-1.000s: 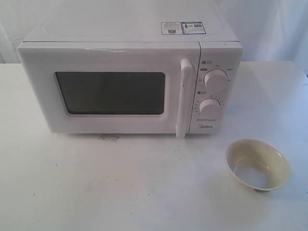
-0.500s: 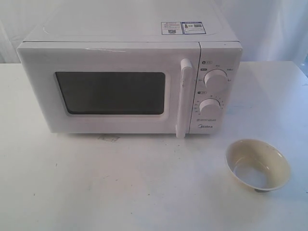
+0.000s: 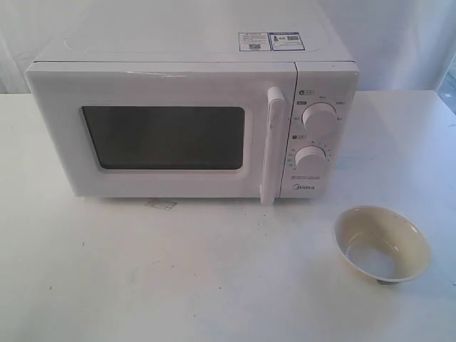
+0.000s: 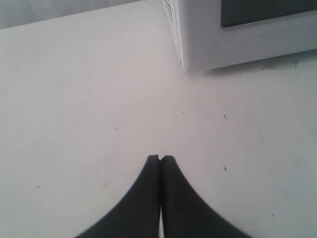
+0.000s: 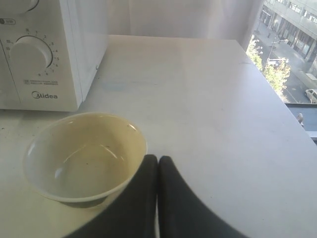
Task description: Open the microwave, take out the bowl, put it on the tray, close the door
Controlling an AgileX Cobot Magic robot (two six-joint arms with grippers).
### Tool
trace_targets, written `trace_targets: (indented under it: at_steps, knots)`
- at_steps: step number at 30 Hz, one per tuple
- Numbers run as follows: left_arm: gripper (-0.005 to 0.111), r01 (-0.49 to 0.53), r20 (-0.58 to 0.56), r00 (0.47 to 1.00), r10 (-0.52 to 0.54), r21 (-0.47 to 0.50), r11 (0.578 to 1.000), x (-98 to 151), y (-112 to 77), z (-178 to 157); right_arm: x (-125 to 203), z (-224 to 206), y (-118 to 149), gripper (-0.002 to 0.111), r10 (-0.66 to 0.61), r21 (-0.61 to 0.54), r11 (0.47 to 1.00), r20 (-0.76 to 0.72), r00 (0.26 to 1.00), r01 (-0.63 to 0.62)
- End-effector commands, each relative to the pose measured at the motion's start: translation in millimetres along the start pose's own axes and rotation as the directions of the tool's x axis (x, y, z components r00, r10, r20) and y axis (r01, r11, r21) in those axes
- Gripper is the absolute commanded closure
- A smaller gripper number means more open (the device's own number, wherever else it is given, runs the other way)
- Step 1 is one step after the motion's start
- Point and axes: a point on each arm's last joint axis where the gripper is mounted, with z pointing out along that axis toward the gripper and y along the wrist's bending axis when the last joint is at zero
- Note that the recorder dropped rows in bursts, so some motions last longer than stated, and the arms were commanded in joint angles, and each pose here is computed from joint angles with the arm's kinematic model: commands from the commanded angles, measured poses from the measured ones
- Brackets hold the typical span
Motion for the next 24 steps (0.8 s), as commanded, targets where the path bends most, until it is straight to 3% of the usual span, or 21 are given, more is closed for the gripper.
trace_targets:
  at_steps: [1, 24]
  knots:
    - [0.107, -0.001, 0.0, 1.0, 0.001, 0.007, 1.0, 1.5, -0.9, -0.5, 1.2, 0.2, -0.3, 0.108, -0.012, 0.004, 1.0, 0.003, 1.0, 0.012]
    - [0.107, 0.001, -0.004, 1.0, -0.001, 0.008, 1.0, 1.8, -1.0, -0.5, 1.0, 0.2, -0.3, 0.108, -0.012, 0.004, 1.0, 0.005, 1.0, 0.012]
